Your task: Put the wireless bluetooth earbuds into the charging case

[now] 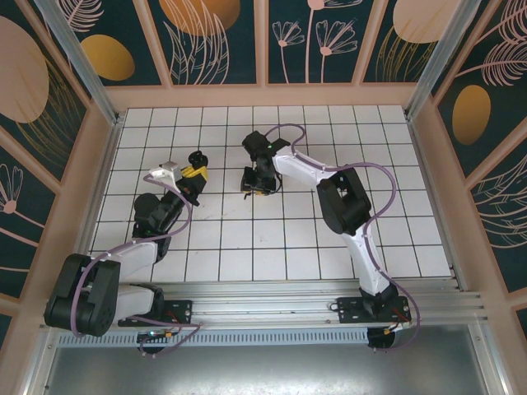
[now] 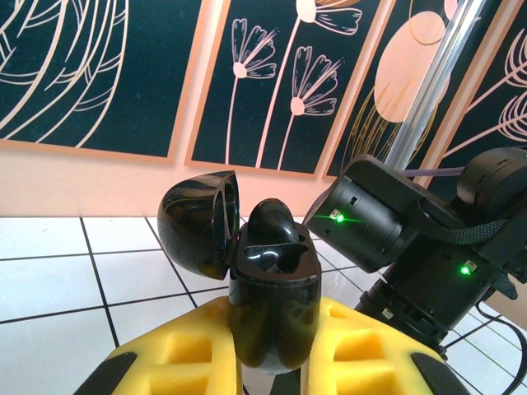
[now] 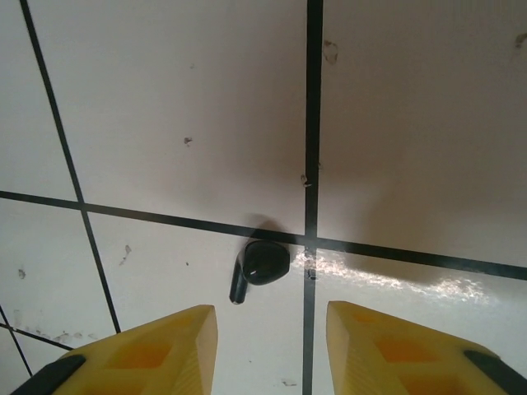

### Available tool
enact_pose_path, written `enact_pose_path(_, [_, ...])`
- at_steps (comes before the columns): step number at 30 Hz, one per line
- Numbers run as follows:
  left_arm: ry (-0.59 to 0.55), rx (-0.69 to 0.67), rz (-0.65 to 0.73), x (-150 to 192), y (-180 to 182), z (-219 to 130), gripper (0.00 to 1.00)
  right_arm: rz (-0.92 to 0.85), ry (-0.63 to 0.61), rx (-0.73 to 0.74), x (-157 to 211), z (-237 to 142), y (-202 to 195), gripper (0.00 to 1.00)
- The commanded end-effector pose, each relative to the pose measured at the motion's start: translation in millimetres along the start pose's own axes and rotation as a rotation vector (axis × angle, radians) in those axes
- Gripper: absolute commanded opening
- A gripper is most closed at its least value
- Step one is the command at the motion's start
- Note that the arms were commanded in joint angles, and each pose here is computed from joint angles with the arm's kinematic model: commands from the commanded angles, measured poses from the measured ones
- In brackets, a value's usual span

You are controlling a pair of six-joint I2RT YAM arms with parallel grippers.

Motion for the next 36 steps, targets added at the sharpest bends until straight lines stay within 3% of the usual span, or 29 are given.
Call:
enact_pose_path(1, [-0.019, 0.005, 0.024, -5.2, -0.9, -2.6, 0.09, -0.005, 0.001, -0.021, -3.8, 3.2, 7.5, 0.39])
enact_pose_path(36, [0.009, 0.031, 0.051, -4.3, -4.7, 0.3, 0.09, -0.01, 0.003, 0.031, -9.9, 34.8, -3.7, 0.24])
Point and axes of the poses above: each hand's point on the last joint's axis, 136 mm out from that joint toward the fingers, its own z axis out along the fingers, its own y axis along the line the jaws close on, x = y × z, the point moved 3 cm from there along -z, back along the fingers, and after that the axes turned 1 degree about -z, right-handed, at the moved point
